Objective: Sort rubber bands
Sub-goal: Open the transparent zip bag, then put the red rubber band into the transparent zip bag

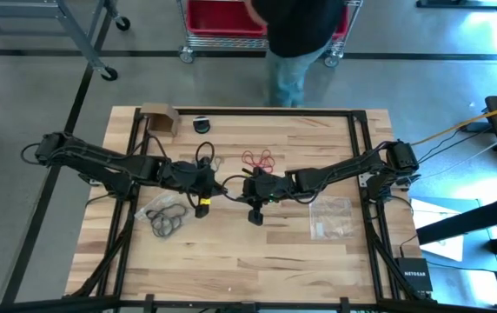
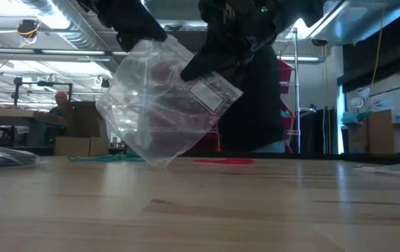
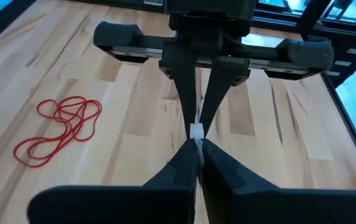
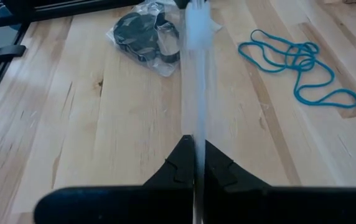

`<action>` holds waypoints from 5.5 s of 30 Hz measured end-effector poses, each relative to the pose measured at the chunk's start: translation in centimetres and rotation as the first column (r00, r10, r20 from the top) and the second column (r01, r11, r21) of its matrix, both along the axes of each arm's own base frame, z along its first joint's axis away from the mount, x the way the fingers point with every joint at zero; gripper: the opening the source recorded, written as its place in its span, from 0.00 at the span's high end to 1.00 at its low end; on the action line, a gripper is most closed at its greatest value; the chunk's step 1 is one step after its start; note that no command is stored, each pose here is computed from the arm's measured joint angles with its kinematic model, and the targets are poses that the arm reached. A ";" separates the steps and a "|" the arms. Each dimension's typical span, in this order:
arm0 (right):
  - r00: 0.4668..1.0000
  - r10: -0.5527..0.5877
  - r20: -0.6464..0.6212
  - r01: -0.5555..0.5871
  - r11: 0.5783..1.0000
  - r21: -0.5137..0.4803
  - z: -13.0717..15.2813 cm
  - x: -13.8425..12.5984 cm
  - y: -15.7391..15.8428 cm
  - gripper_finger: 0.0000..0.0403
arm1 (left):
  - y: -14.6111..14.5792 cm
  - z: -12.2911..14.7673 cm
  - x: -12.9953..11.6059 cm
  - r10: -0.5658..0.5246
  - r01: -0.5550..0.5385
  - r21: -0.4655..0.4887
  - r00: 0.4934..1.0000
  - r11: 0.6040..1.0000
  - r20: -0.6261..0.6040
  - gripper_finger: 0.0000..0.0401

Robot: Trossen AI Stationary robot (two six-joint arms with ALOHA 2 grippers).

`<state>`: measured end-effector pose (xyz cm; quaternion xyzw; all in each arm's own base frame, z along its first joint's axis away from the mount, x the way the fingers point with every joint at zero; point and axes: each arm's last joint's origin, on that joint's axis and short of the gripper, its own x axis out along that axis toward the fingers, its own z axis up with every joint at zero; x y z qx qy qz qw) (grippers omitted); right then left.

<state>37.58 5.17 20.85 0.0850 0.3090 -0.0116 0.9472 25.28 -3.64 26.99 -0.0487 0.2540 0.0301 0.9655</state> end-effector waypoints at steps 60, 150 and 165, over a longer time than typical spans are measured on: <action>0.996 0.048 -0.080 -0.059 0.989 -0.137 2.1 -2.1 -0.8 0.95 | 0.3 -0.4 -0.3 0.007 -0.004 0.054 0.998 0.999 -0.056 1.00; 0.979 0.032 -0.201 -0.078 0.972 -0.222 5.5 -0.4 -1.0 0.55 | -0.1 -0.4 -0.4 -0.094 0.111 0.242 0.992 0.964 -0.081 1.00; 0.982 0.042 -0.183 -0.075 0.982 -0.173 6.0 -0.5 -0.9 0.55 | -0.2 -0.4 -0.4 -0.091 0.107 0.234 0.993 0.966 -0.078 1.00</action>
